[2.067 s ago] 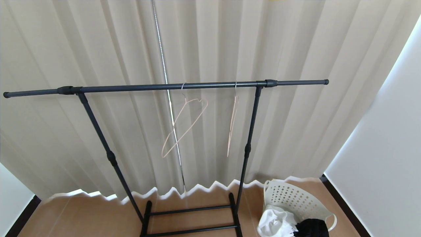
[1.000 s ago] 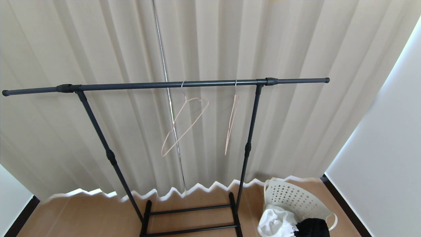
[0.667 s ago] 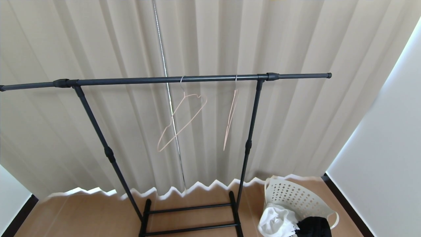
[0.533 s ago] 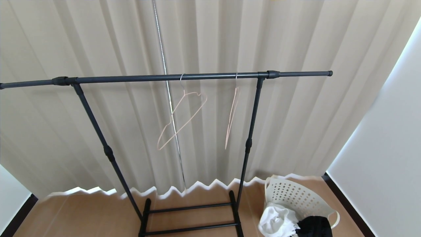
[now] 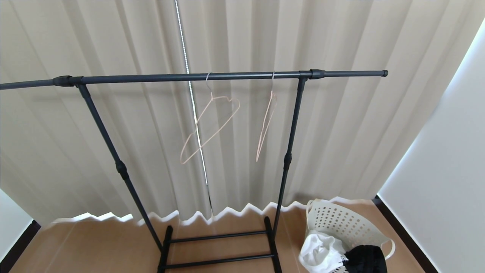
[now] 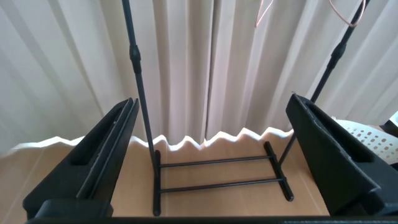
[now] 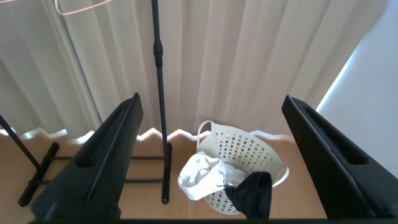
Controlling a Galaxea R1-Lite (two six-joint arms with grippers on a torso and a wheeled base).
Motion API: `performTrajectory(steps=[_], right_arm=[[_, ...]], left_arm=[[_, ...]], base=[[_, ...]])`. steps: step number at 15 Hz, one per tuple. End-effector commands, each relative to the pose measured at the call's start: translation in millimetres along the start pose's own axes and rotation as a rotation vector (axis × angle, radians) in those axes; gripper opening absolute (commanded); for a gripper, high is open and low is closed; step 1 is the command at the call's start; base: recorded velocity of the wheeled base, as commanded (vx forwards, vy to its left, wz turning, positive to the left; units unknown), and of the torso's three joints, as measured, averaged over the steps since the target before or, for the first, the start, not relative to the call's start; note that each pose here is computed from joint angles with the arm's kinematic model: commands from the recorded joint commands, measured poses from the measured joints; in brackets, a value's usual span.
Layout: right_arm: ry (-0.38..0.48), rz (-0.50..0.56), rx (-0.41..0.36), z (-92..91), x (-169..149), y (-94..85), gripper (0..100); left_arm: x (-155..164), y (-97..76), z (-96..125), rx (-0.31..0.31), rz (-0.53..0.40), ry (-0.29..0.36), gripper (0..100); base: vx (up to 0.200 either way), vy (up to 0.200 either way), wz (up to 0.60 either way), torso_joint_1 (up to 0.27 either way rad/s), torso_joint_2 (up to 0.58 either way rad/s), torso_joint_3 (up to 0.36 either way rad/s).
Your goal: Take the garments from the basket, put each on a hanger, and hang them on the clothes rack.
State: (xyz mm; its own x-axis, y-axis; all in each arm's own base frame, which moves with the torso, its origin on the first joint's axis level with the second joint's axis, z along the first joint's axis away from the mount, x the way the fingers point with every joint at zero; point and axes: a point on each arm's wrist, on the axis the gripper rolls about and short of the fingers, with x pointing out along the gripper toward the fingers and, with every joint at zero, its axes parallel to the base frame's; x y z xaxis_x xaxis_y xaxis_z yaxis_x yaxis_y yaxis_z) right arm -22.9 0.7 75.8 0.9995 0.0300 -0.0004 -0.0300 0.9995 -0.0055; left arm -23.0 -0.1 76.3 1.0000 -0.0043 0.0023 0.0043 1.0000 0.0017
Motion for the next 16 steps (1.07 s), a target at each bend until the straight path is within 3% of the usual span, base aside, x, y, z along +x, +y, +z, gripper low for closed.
performTrajectory(steps=[1, 8, 16], right_arm=[[0.0, 0.001, -0.001, 0.0, 0.0, 0.0, 100], [0.0, 0.002, -0.002, 0.0, 0.0, 0.1, 100], [0.0, 0.002, -0.002, 0.0, 0.0, 0.1, 100]], left_arm=[[0.1, 0.0, 0.0, 0.0, 0.0, 0.001, 100], [0.0, 0.0, -0.2, -0.002, -0.003, 0.001, 100], [0.0, -0.2, -0.2, -0.006, -0.011, 0.001, 100]], base=[[0.0, 0.0, 0.0, -0.144, 0.34, 0.203], [0.0, 0.0, 0.0, -0.159, 0.39, 0.226], [0.0, 0.0, 0.0, -0.196, 0.54, 0.336]])
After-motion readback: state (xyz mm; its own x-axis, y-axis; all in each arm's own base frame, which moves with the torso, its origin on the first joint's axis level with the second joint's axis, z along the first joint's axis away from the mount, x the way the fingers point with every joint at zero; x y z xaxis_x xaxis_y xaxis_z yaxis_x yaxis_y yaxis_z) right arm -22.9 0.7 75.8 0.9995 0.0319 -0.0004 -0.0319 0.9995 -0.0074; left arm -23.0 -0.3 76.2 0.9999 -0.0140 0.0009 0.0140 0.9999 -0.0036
